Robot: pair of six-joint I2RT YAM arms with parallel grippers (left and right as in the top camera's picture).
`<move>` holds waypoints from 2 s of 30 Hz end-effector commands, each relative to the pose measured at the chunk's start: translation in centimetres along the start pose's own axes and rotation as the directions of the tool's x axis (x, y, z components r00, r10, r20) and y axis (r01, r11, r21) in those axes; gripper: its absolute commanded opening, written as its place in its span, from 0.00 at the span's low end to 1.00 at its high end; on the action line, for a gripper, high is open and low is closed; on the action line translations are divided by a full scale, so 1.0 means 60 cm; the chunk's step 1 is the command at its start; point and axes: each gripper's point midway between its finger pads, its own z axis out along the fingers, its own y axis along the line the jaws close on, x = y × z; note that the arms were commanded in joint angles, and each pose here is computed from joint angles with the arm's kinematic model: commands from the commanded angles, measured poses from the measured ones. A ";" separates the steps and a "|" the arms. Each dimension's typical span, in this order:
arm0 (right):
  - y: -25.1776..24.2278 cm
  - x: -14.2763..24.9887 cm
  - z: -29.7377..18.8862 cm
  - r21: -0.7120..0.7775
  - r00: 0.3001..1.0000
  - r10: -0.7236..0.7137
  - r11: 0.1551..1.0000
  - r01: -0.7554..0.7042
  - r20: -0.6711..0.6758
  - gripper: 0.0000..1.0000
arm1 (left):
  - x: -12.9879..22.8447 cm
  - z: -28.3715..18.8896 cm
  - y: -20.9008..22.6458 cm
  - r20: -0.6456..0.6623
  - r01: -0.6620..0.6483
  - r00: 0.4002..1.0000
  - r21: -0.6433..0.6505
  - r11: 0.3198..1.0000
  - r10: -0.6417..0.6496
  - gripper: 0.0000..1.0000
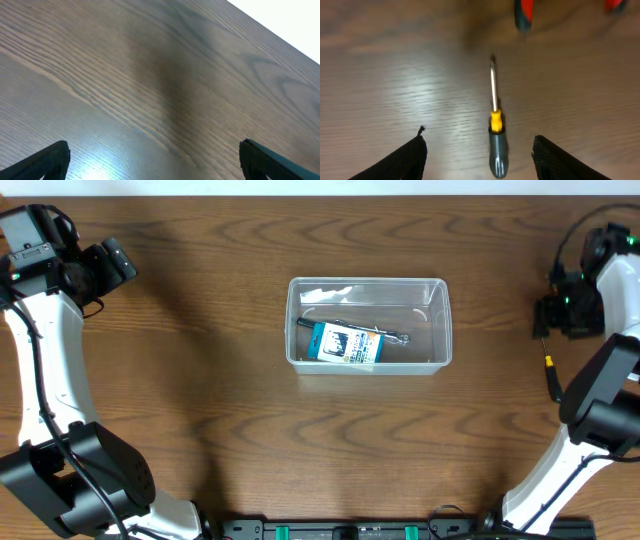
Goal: Pack container
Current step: 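Move the right gripper over the yellow-handled screwdriver, then lower the right gripper and grasp the screwdriver handle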
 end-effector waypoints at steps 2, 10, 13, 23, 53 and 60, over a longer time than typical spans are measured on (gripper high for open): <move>-0.005 0.045 0.060 -0.028 0.996 -0.031 0.999 0.029 -0.080 0.70 | -0.010 -0.010 0.000 0.020 -0.006 1.000 -0.005 1.000 0.006 0.98; 0.013 0.104 0.147 -0.062 0.986 -0.095 0.994 0.087 -0.140 0.72 | -0.010 -0.010 0.000 0.020 -0.006 1.000 -0.005 1.000 0.006 0.98; 0.019 0.122 0.176 -0.066 0.984 -0.108 0.993 0.099 -0.143 0.74 | -0.010 -0.010 0.000 0.020 -0.006 1.000 -0.005 1.000 0.006 0.98; 0.018 0.155 0.214 -0.068 0.985 -0.073 0.996 0.063 -0.154 0.75 | -0.010 -0.010 0.000 0.020 -0.006 1.000 -0.005 1.000 0.006 0.98; -0.005 0.117 0.155 -0.097 0.993 -0.030 0.995 0.019 -0.113 0.84 | -0.010 -0.010 0.000 0.020 -0.006 1.000 -0.005 1.000 0.006 0.98; -0.009 0.107 0.127 -0.091 0.997 -0.025 0.996 0.018 -0.076 0.83 | -0.010 -0.010 0.000 0.020 -0.006 1.000 -0.005 1.000 0.006 0.98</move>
